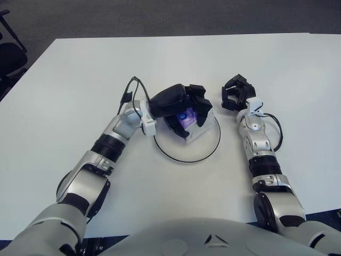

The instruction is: Put the tissue paper into the plate.

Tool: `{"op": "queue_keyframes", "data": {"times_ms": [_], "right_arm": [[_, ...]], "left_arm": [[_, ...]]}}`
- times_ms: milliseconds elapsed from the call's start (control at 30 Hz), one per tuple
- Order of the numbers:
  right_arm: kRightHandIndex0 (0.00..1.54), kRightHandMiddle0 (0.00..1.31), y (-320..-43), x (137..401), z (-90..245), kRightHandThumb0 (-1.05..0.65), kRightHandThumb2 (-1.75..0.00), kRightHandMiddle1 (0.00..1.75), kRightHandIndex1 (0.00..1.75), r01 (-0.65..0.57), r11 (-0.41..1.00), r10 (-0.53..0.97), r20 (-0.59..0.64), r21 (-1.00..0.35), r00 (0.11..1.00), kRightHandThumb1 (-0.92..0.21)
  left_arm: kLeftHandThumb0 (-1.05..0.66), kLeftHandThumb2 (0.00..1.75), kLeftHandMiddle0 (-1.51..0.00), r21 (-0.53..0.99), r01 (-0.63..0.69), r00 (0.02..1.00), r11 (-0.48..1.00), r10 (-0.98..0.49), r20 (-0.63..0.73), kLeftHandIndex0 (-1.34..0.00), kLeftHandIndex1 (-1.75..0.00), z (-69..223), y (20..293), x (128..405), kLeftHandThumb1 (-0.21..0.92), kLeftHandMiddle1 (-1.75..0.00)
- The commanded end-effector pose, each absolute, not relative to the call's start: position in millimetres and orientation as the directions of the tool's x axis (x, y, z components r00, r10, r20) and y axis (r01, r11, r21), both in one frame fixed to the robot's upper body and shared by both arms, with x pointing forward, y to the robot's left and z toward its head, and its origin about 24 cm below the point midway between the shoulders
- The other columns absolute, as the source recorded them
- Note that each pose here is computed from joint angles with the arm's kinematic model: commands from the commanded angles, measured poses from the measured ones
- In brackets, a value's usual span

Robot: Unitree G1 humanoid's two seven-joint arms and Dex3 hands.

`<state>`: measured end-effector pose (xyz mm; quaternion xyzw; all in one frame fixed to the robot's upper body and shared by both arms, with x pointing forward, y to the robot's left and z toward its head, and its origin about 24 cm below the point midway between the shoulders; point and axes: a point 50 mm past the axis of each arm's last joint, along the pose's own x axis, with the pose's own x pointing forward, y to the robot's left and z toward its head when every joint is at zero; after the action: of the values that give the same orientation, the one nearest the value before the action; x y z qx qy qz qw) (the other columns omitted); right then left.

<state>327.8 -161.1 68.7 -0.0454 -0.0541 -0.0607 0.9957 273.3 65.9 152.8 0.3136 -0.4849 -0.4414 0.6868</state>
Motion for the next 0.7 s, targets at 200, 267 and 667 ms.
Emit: {"op": "queue_keyframes", "data": {"times_ms": [200, 267, 667], "right_arm": [[1.15, 0.51, -169, 307, 21, -0.44, -1.16, 1.75, 1.75, 0.139, 0.986, -0.144, -0.059, -0.089, 0.988, -0.44], [1.15, 0.51, -169, 307, 21, -0.44, -1.16, 1.75, 1.75, 0.139, 0.986, -0.144, -0.059, -0.093, 0.988, -0.44], [1.16, 0.54, -167, 307, 23, -0.45, -1.2, 1.75, 1.75, 0.155, 0.982, -0.162, -0.054, -0.107, 0.985, -0.41]], "left_arm": [[-0.67, 0.98, -1.27, 0.887, 0.298, 0.121, 0.352, -0.936, 0.33, -0.91, -1.74, 152, 70, 273, 0.62, -1.75], [-0.81, 0.74, -1.21, 0.893, 0.302, 0.13, 0.333, -0.942, 0.308, -0.57, -1.72, 151, 72, 273, 0.8, -1.75], [-1.03, 0.58, -0.23, 0.918, 0.331, 0.121, 0.218, -0.975, 0.188, -0.04, -1.34, 160, 76, 274, 0.92, -1.21]]}}
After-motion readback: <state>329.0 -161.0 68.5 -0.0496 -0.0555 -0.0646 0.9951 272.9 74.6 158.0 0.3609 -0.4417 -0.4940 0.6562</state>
